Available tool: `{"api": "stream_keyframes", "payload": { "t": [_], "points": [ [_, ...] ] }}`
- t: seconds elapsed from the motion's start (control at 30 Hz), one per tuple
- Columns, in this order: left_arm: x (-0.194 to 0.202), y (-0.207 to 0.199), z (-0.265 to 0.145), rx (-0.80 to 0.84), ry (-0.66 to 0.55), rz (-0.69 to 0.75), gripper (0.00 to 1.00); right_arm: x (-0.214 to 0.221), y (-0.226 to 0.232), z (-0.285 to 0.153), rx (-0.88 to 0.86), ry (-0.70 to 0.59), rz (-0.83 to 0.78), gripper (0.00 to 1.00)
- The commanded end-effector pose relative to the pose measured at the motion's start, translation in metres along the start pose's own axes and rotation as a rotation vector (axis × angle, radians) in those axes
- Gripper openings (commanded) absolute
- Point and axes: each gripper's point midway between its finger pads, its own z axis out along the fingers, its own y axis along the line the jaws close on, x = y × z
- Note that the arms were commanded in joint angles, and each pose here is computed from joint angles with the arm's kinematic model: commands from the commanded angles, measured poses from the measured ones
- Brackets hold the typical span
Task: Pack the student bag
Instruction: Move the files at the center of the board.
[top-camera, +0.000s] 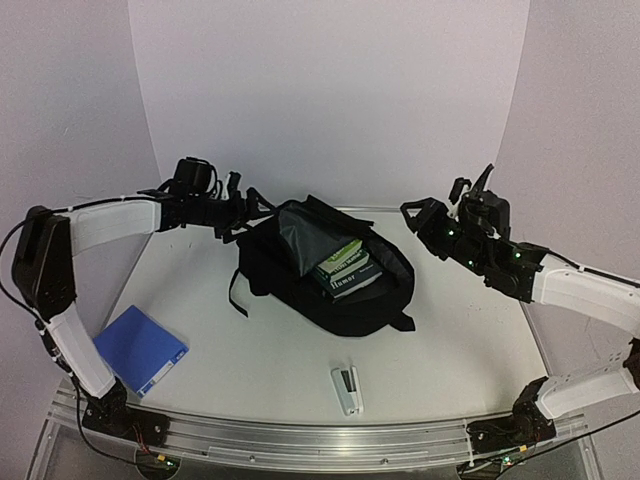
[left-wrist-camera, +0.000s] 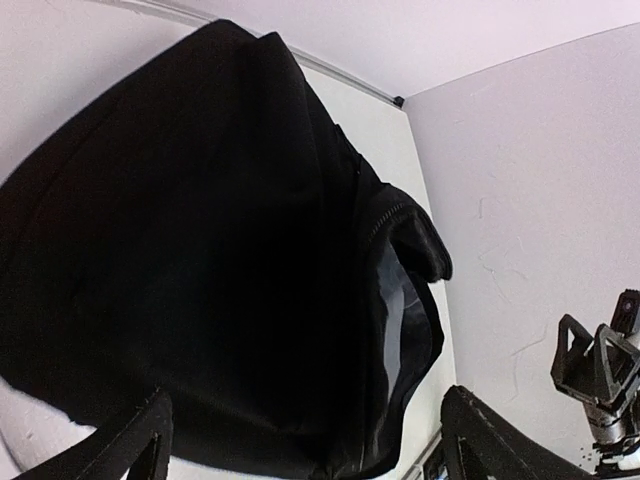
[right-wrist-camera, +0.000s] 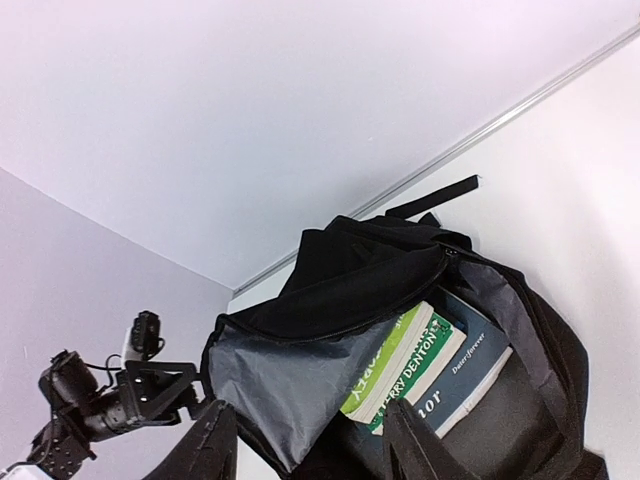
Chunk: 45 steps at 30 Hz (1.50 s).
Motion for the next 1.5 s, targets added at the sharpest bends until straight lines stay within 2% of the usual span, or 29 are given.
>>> {"api": "stream_keyframes", "payload": {
  "t": [0.0, 0.2, 0.33, 0.47, 0.6, 0.73, 1.1, 1.33, 1.47],
  "points": [
    [0.006, 0.029, -0.060, -0.180, -0.107, -0.038, 0.98, 0.013, 0.019, -0.003, -0.066, 0.079, -0.085, 0.51],
    [0.051, 0.129, -0.122, -0.520, -0.159, -0.318, 1.00, 0.037, 0.016, 0.009, -0.068, 0.139, -0.097, 0.52],
    [0.076, 0.184, -0.165, -0.672, -0.241, -0.493, 1.00, 0.047, 0.014, 0.012, -0.077, 0.155, -0.078, 0.52],
    [0.090, 0.221, -0.208, -0.857, -0.347, -0.587, 1.00, 0.051, 0.011, 0.013, -0.073, 0.161, -0.073, 0.52],
    [0.123, 0.255, -0.248, -1.080, -0.392, -0.738, 1.00, 0.051, 0.009, 0.014, -0.066, 0.159, -0.074, 0.52],
    [0.148, 0.283, -0.278, -1.156, -0.434, -0.901, 1.00, 0.053, 0.004, 0.014, -0.054, 0.161, -0.065, 0.52],
    [0.198, 0.299, -0.328, -1.329, -0.596, -1.088, 1.00, 0.064, -0.005, 0.020, -0.030, 0.187, -0.059, 0.52],
    [0.212, 0.293, -0.343, -1.340, -0.700, -1.133, 1.00, 0.068, -0.006, 0.023, -0.027, 0.198, -0.054, 0.52],
    [0.218, 0.296, -0.341, -1.309, -0.718, -1.184, 1.00, 0.066, -0.005, 0.021, -0.029, 0.193, -0.046, 0.52]
  ]
}}
